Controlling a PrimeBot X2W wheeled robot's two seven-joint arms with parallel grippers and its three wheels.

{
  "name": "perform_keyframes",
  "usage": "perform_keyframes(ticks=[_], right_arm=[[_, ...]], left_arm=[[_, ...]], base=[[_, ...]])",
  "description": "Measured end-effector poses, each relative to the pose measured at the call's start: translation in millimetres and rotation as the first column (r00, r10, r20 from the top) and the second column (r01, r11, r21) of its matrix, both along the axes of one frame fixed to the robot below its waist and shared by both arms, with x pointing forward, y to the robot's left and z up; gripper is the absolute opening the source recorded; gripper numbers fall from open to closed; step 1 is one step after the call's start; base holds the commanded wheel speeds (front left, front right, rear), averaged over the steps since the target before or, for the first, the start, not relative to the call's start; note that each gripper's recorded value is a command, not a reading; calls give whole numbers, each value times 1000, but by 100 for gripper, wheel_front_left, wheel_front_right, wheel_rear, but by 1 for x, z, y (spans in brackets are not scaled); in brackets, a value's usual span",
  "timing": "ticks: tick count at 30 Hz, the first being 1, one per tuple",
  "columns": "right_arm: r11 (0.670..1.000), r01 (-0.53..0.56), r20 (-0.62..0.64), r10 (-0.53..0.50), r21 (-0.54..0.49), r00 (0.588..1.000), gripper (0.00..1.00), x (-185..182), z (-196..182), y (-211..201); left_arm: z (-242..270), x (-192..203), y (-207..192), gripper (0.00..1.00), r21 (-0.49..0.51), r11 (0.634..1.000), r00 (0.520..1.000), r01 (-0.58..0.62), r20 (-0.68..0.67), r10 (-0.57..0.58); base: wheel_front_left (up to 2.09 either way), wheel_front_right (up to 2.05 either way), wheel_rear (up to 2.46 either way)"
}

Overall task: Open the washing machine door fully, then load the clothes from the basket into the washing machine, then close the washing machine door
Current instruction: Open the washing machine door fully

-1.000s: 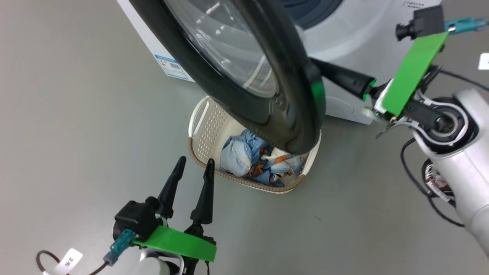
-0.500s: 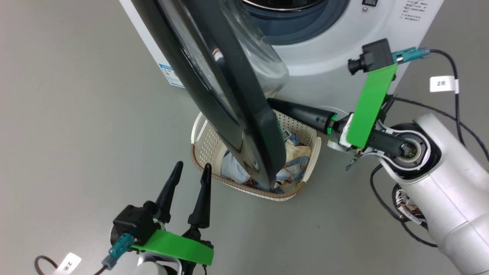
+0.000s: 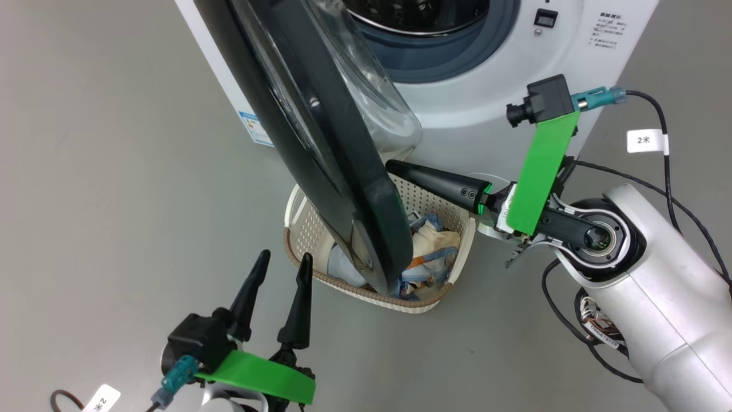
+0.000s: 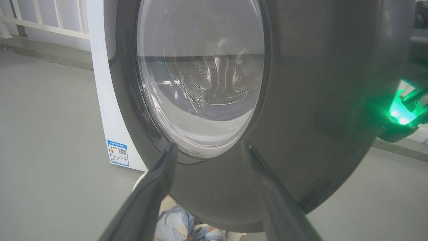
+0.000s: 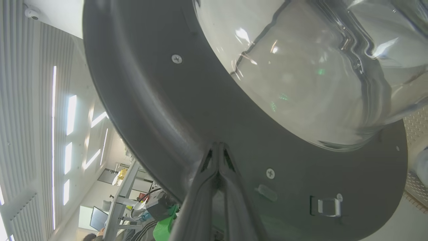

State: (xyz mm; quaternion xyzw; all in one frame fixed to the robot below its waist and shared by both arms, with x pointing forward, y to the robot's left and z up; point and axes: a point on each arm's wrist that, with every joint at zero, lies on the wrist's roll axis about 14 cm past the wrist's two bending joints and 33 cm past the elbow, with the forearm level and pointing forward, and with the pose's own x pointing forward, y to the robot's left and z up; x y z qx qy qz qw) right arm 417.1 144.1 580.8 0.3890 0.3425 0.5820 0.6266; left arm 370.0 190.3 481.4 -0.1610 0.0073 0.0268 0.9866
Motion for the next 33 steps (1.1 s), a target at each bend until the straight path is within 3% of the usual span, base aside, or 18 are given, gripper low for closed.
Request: perform_keyframes(ticks=[1, 2, 3, 4, 12, 18, 26, 33], right_arm=[[1000, 16, 3, -16, 1, 1000, 40, 2, 0, -2], [999, 36, 1, -36, 2, 999, 50, 3, 0, -5], [999, 52, -3, -52, 2, 999, 82, 4, -1, -7], [998, 70, -6, -70, 1, 998, 100, 5, -2, -10], [969, 245, 7, -245, -35, 970, 100, 18, -16, -46], [927, 372, 5, -372, -57, 928, 100, 22, -26, -81], [841, 536, 1, -538, -77, 843, 100, 19, -41, -132], [742, 663, 18, -665, -99, 747, 100, 12, -52, -179]], left_arm=[[0, 0, 0, 100, 3, 1000, 1000, 3, 1, -3], [1, 0, -1, 100, 3, 1000, 1000, 4, 3, -4], [1, -1, -1, 100, 1, 1000, 1000, 8, 4, -8], [1, -2, -2, 100, 3, 1000, 1000, 9, 4, -9], [-1, -4, -2, 100, 25, 999, 1000, 24, 3, -24], [-2, -4, -2, 100, 31, 999, 1000, 30, 5, -30], [-3, -6, -1, 100, 40, 999, 999, 37, 10, -38], [-6, -8, -3, 100, 36, 998, 999, 42, 5, -42]], base=[[0, 0, 0], [0, 0, 0], [0, 0, 0], [0, 0, 0], [0, 0, 0], [0, 0, 0], [0, 0, 0], [0, 0, 0]])
